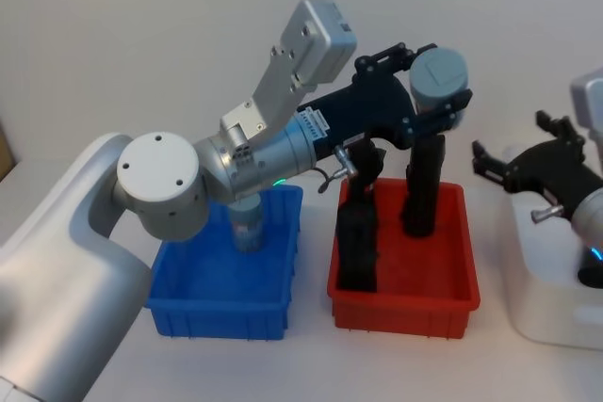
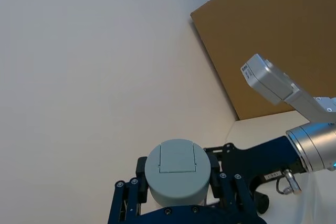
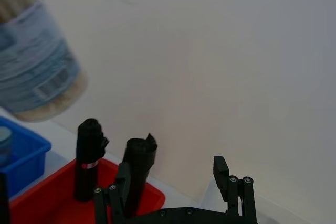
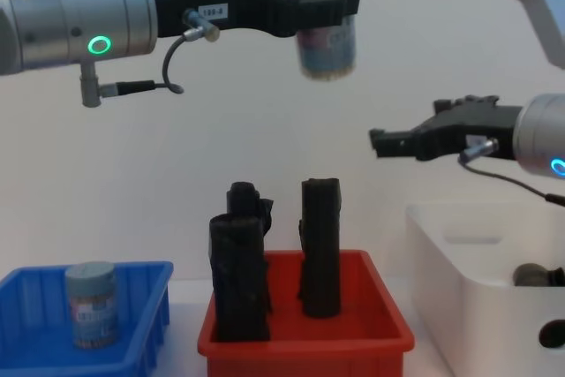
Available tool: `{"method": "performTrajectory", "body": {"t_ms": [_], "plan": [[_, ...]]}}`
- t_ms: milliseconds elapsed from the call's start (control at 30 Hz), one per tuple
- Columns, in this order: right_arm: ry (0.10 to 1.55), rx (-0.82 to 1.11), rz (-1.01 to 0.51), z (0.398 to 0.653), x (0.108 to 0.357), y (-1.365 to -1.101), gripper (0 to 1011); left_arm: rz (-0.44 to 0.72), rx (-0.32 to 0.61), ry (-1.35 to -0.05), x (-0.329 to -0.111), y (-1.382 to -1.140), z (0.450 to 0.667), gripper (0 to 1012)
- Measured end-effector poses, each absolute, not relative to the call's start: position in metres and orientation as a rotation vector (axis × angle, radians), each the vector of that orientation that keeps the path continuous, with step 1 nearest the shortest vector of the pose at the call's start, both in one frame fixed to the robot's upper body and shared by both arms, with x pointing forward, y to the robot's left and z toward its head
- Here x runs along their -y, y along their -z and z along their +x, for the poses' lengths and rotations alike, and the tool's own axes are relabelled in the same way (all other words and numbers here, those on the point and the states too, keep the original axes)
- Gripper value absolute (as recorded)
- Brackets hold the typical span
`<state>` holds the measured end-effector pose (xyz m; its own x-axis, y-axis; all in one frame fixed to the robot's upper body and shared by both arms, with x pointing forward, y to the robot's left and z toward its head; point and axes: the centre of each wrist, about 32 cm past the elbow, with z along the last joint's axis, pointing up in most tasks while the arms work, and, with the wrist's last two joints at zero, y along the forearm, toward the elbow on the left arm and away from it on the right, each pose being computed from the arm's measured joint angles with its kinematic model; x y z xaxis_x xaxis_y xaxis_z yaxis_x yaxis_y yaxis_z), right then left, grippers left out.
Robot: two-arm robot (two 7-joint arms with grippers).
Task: Pick the cotton swabs from the blue box and place them into the white box.
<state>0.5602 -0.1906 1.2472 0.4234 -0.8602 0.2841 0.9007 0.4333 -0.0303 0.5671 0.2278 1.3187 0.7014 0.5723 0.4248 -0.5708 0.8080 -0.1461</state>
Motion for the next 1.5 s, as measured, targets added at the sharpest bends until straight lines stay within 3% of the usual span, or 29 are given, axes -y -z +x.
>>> {"method": "performTrajectory", "body": {"t_ms": [567, 1500], "plan": [[0.86, 0.375, -0.322, 0.551, 0.189, -1.242, 1002, -0.006, 0.421, -0.626, -0.226, -1.308, 0.578, 668], [0.893, 0.463, -0.274, 0.536, 0.18, -1.231, 1002, -0.002, 0.352, -0.673, -0.228, -1.28, 0.578, 668]]}}
